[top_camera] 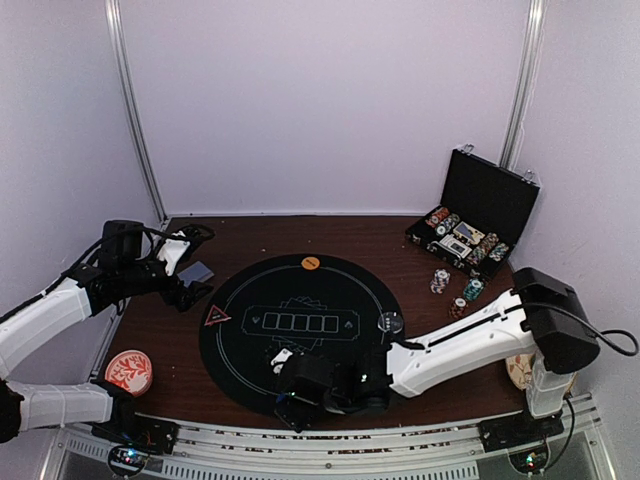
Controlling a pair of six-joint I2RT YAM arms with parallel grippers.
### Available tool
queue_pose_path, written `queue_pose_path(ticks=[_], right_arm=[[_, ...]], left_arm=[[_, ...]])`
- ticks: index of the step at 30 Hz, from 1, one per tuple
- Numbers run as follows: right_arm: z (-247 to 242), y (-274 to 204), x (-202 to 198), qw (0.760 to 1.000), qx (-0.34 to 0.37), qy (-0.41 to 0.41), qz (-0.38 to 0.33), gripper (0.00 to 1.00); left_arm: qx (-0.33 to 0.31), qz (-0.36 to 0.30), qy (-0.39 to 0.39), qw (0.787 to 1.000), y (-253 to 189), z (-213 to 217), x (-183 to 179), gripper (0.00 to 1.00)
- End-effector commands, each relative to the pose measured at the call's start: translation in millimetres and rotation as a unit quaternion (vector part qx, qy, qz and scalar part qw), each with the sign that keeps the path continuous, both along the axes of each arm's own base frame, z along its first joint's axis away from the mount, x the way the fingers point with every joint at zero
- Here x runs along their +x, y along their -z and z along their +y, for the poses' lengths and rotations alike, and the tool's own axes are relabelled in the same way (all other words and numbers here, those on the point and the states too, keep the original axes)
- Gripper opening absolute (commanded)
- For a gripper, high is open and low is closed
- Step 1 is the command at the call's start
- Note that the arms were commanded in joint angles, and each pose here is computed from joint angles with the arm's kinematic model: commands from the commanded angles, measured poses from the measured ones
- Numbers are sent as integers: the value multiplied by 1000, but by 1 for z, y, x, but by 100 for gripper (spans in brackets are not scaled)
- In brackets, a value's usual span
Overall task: Distribute texas hold em gaming equipment
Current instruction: Place the small blind button at the center of the board, then pick up the pile of poker chips from the pile of poker chips.
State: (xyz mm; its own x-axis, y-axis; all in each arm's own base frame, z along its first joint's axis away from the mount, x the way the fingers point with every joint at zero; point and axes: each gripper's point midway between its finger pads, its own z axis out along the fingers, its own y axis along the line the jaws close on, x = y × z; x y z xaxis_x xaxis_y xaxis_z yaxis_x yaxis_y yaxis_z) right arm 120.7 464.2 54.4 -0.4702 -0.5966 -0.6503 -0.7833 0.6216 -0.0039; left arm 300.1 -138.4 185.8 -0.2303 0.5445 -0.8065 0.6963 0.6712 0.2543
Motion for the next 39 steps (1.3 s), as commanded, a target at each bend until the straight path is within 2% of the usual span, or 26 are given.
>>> queue_pose_path(ticks=[1, 8, 12, 16, 19, 28, 39], right_arm=[[-45, -62, 62, 992, 30, 111, -59, 100], [-152, -113, 156, 958, 22, 264, -108, 100], [-206, -135, 190, 935, 27, 331, -122, 100], [-259, -139, 222, 909, 45, 398, -119, 100], [-290, -127, 243, 894, 26, 433, -114, 100], [-337, -73, 283, 868, -2, 491, -71, 100], [-361, -34, 307, 848, -8, 528, -38, 98]], left_arm=[[-2, -20, 0, 1000, -7, 1, 3, 98], [-3, -19, 1, 1000, -7, 0, 3, 98], [-4, -19, 4, 1000, -7, -1, 2, 98], [-6, -15, 9, 1000, -5, -2, 1, 98], [-9, -15, 13, 1000, -6, -4, 0, 98], [-11, -16, 17, 1000, -6, -4, -2, 98], [-6, -10, 12, 1000, 2, -3, 0, 98]])
